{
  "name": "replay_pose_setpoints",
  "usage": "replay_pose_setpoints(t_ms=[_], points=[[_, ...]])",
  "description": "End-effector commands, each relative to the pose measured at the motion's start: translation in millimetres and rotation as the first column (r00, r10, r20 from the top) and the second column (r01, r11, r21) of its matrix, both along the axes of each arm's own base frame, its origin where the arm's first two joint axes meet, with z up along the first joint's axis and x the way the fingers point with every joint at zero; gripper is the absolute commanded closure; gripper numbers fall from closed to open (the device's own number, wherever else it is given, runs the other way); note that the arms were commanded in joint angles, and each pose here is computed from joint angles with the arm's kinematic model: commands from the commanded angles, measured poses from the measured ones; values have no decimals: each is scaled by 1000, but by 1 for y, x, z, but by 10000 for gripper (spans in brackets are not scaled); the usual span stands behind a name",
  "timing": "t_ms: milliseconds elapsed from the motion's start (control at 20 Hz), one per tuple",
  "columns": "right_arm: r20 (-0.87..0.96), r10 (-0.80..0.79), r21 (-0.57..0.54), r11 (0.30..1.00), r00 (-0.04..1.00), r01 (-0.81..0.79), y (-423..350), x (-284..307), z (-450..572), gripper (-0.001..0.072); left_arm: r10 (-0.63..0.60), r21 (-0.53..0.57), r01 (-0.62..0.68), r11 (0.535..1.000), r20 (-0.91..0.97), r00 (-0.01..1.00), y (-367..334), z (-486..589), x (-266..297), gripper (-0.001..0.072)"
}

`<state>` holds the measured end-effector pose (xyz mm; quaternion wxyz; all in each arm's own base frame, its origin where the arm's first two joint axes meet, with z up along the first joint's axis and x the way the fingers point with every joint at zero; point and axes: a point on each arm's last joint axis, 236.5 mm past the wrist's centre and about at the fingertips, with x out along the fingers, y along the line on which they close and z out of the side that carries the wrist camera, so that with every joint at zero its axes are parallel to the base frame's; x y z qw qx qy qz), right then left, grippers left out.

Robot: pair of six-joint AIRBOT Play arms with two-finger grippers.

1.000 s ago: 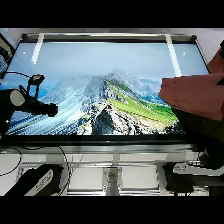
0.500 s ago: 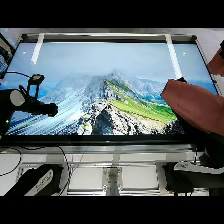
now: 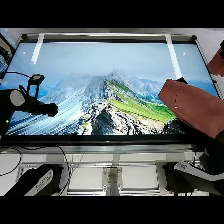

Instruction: Fold the clothes and pants, and hang the long-sleeved shirts on hangers.

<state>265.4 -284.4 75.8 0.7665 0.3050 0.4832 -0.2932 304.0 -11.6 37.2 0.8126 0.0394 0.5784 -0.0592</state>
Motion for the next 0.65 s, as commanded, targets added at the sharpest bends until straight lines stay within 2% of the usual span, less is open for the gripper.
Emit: replay_pose_setpoints(t_ms=[0,150,300,600], points=[[218,218,-36,976,951,-215,69,55,48,711,0,0,0,1000,0,1000,0,0,0,177],[200,434,-54,900,879,-432,154,71,42,705,0,1,0,1000,0,1000,0,0,0,177],[145,635,-31,770,759,-638,238,59,14,705,0,1,0,1000,0,1000,0,0,0,177],[32,844,81,531,535,-843,338,-1,-53,705,0,1,0,1000,0,1000,0,0,0,177]])
